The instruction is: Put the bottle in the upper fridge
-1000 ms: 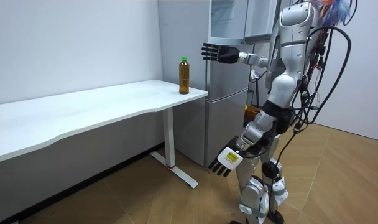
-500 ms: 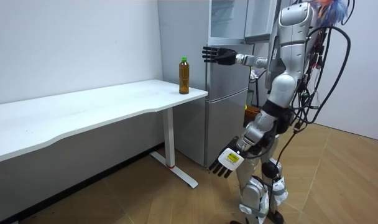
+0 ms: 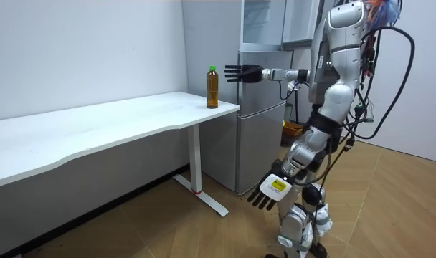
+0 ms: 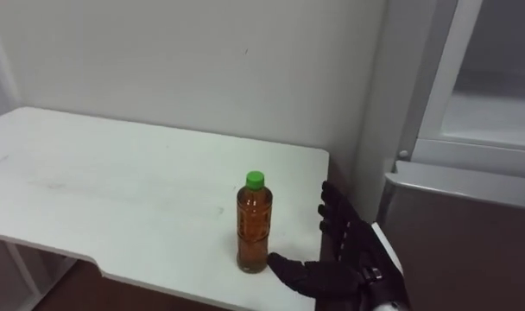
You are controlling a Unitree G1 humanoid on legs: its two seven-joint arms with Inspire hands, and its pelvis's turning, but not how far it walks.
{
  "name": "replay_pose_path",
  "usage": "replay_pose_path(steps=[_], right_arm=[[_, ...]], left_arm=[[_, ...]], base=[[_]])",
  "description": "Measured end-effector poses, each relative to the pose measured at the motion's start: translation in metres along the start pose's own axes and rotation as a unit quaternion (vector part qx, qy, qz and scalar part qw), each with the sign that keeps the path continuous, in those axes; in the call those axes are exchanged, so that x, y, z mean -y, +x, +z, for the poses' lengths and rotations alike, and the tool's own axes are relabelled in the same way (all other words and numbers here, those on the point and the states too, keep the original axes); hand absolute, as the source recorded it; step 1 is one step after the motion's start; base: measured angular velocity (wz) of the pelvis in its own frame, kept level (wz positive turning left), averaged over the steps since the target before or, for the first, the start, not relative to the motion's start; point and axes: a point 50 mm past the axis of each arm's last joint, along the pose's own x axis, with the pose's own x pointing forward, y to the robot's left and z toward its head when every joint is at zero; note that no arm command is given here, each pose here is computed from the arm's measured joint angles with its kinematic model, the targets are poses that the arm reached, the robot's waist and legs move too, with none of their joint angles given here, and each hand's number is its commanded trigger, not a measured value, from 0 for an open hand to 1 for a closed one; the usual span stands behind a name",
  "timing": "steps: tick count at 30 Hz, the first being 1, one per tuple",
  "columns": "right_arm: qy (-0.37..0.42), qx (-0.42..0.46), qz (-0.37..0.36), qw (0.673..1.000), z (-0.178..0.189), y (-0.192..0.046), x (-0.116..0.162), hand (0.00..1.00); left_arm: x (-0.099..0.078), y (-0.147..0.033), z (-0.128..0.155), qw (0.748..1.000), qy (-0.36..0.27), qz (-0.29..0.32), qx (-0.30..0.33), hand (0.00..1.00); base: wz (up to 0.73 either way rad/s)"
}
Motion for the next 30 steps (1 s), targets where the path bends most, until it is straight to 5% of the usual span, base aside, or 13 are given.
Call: replay_pose_path(steps=[30], right_arm=[[-0.033, -0.017, -0.022, 0.999, 0.003, 0.033, -0.002, 0.0]], left_arm=[[-0.001, 0.003, 0.014, 1.0, 0.015, -0.004, 0.009, 0.0]], base=[[0.04]])
